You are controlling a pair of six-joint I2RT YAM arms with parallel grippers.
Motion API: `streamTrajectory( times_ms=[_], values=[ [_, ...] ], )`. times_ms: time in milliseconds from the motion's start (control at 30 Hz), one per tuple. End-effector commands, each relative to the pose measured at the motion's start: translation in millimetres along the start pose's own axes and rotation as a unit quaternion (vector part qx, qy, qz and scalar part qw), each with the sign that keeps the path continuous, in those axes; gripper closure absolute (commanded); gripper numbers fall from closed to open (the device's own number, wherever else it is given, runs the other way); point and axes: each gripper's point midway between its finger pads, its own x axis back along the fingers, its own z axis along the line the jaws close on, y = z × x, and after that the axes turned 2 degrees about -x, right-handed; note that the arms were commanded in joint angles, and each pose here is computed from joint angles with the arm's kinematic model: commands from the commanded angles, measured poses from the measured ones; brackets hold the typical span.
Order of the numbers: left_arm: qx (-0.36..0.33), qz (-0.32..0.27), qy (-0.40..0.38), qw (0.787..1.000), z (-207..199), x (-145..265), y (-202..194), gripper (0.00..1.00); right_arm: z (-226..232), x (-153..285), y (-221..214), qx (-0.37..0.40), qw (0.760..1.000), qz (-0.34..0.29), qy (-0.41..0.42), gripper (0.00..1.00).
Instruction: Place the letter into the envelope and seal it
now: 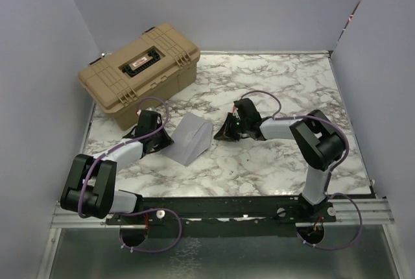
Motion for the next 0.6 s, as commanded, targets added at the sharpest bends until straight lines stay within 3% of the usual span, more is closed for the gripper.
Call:
streamTrajectory(
  times_ms=[0, 233, 567],
  values=[
    [0.006, 0.056, 0.058, 0.997, 35.0, 0.1, -37.3, 0.89, 19.1, -19.3, -7.1, 0.031, 0.998, 0.030, 0.043, 1.00],
    [0.006, 0.059, 0.057, 0.997, 34.9, -0.7, -38.2, 0.89, 75.4, -5.3, -12.4, 0.073, 0.981, 0.036, 0.177, 1.00],
    [0.005, 0.066, 0.048, 0.997, 30.9, -0.5, -39.9, 0.90, 71.7, -31.8, -5.8, 0.071, 0.985, 0.043, 0.155, 1.00]
  ],
)
